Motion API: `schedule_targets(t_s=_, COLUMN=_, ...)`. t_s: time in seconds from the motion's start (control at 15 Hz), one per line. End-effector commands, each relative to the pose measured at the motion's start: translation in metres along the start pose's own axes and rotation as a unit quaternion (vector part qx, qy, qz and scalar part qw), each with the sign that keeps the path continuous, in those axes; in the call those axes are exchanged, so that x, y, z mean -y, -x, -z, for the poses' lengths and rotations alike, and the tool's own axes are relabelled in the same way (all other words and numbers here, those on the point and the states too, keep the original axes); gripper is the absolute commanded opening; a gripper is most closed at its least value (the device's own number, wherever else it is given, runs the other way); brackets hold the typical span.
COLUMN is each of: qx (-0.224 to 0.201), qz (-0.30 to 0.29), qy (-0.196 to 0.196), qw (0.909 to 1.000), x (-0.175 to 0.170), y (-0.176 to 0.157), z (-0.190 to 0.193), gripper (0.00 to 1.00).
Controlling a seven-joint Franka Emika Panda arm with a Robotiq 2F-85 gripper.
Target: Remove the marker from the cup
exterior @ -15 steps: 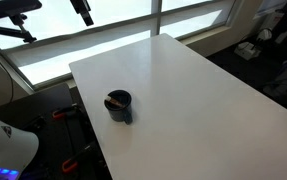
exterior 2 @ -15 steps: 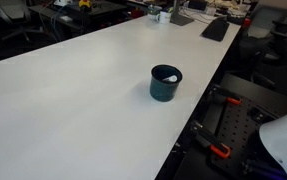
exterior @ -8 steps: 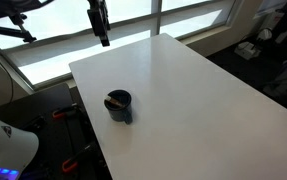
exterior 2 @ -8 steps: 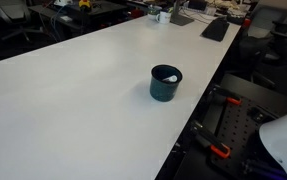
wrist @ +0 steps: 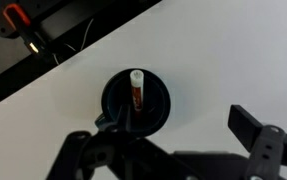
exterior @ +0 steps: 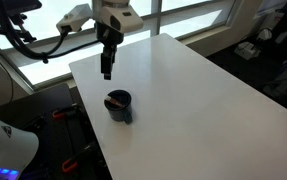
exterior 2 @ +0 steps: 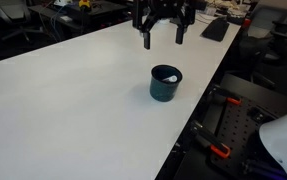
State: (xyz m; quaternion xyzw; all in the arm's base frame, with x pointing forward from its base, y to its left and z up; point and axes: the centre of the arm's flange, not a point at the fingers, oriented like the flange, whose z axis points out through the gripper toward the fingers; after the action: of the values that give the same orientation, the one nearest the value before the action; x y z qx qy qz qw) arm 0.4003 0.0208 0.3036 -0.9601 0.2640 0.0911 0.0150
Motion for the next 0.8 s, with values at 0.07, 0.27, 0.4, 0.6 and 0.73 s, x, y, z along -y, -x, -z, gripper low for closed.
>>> schedule_targets(t_s=0.07, qx=0.041, qz=-0.016, qy=0.016, qw=0.9989, x=-0.003, y=-0.010, z=-0.036, gripper=1.00)
schedule_targets(t_s=0.27, qx=0.028, qz=0.002, qy=0.021, qw=0.9994, x=-0.005, y=-0.016, z=-0.049, gripper=1.00)
schedule_targets(t_s=0.4, qx=0.015, qz=0.025, qy=0.010, qw=0.9995, x=-0.002, y=-0.017, z=-0.056, gripper=1.00)
schedule_targets(t_s=0.6, qx=0.028, qz=0.007, qy=0.016, qw=0.9995, x=-0.006, y=-0.016, z=-0.053, gripper=1.00)
schedule_targets(t_s=0.73, qx=0.028, qz=0.006, qy=0.016, qw=0.9995, x=-0.007, y=-0.017, z=-0.053, gripper=1.00)
